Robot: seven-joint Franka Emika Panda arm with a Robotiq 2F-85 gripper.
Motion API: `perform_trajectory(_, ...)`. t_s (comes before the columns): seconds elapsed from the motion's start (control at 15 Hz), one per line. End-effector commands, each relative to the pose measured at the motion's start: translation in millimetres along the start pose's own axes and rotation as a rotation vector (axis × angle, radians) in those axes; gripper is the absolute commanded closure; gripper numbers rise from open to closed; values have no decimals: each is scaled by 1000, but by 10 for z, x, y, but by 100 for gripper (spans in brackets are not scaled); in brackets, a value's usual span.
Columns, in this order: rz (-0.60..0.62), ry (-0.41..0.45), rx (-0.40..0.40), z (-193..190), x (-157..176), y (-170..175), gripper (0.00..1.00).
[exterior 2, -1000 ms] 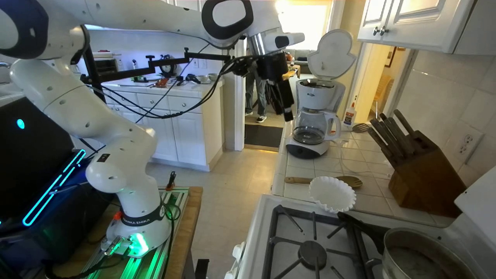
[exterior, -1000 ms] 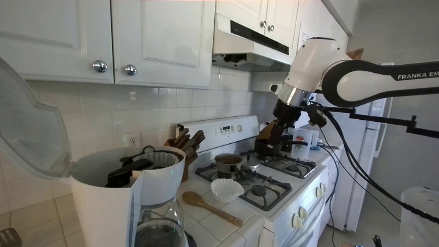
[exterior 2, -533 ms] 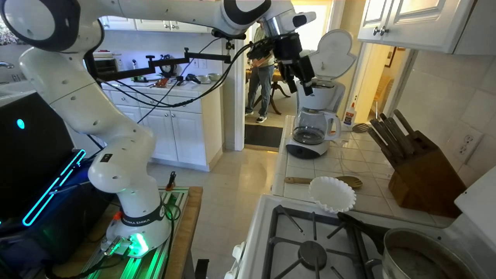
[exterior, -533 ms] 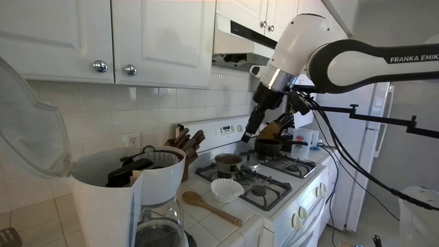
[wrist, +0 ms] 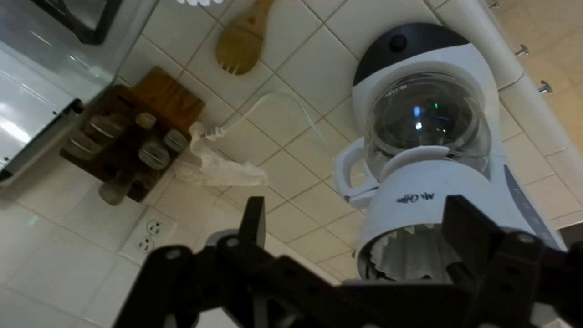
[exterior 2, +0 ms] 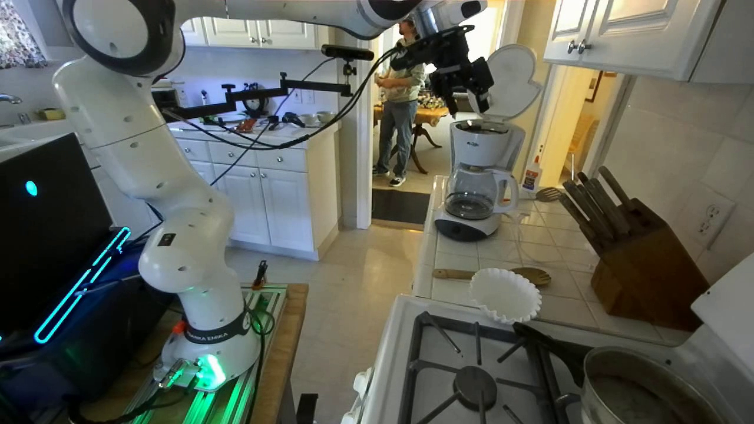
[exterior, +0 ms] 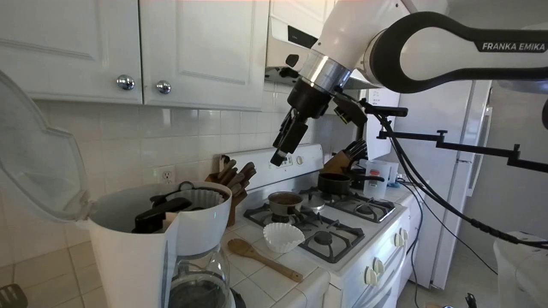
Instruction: Remove the black object from the coffee machine, then put it on the counter
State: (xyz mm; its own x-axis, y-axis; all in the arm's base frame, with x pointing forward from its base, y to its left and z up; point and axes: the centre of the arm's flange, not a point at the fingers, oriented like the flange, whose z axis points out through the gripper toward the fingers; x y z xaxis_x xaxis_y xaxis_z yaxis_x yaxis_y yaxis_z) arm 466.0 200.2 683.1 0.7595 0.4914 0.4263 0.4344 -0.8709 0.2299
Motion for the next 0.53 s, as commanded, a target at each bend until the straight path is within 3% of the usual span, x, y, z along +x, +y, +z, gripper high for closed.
perform_trajectory(0.0, -109, 42, 38, -35, 389, -176, 0)
perform_trajectory(0.47, -153, 125, 92, -174, 505, -337, 0)
